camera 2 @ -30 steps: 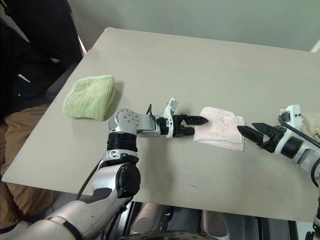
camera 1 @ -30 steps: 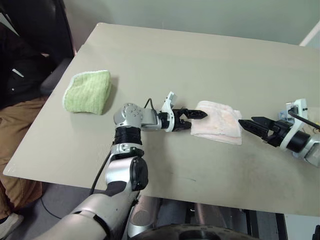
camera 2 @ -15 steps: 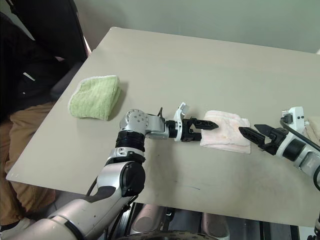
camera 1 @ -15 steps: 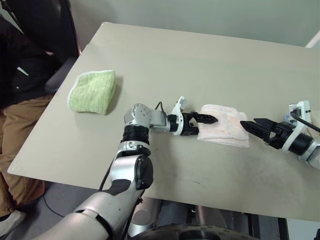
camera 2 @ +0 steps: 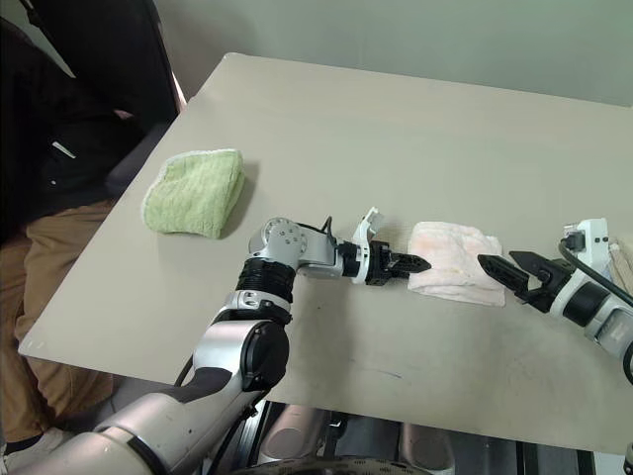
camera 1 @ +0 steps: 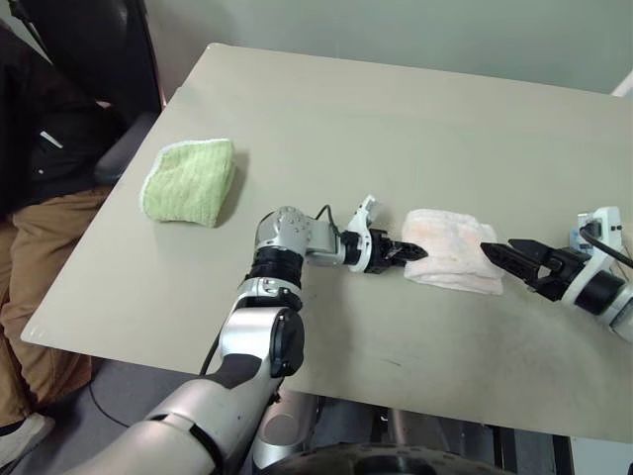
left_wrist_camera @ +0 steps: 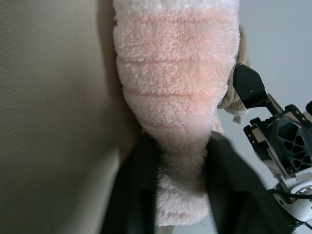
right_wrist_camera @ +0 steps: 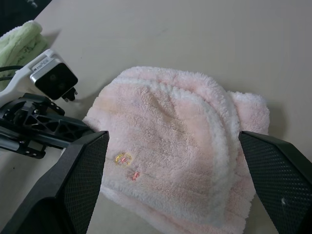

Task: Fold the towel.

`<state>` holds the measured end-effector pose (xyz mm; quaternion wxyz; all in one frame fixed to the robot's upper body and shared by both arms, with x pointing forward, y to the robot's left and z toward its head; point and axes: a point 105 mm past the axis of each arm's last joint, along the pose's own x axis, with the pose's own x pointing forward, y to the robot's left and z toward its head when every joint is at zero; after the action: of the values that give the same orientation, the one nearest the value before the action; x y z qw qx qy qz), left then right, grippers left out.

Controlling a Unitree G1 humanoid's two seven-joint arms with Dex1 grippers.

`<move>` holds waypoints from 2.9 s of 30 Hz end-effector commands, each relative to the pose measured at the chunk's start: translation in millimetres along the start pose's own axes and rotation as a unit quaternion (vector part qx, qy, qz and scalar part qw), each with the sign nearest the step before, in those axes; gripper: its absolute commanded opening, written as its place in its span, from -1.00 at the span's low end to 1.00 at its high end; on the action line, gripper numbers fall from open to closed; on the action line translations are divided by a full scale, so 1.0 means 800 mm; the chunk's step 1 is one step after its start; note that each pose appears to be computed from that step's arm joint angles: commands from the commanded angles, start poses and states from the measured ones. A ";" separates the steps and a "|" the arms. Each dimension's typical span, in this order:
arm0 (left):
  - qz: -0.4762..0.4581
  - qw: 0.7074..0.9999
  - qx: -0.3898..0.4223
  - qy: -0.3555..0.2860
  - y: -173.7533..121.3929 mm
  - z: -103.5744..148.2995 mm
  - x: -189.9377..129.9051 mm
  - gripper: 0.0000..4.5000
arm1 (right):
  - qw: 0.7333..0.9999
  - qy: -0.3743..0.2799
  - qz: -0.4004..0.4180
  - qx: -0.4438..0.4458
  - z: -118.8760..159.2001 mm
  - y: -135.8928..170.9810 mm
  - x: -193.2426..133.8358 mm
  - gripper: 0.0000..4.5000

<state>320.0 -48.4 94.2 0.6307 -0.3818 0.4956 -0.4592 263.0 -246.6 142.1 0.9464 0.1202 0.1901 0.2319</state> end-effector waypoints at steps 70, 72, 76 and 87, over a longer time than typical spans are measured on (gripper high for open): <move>0.173 0.690 0.084 -0.698 -0.079 0.136 -0.478 -0.98 | 0.987 0.040 0.141 -0.070 0.039 0.034 0.095 1.00; 0.177 0.690 0.082 -0.697 -0.075 0.131 -0.479 -0.98 | 0.986 0.050 0.141 -0.079 0.035 0.033 0.098 1.00; 0.178 0.691 0.059 -0.698 -0.059 0.124 -0.480 -0.98 | 0.984 0.048 0.147 -0.085 0.040 0.034 0.101 1.00; 0.157 0.701 -0.029 -0.695 -0.015 0.100 -0.457 -0.98 | 0.984 0.054 0.134 -0.106 0.042 0.019 0.101 1.00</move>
<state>370.3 298.4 207.9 0.8476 -0.5269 0.0125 0.0606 335.0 -195.2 140.5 0.8986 0.0448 0.2180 0.3780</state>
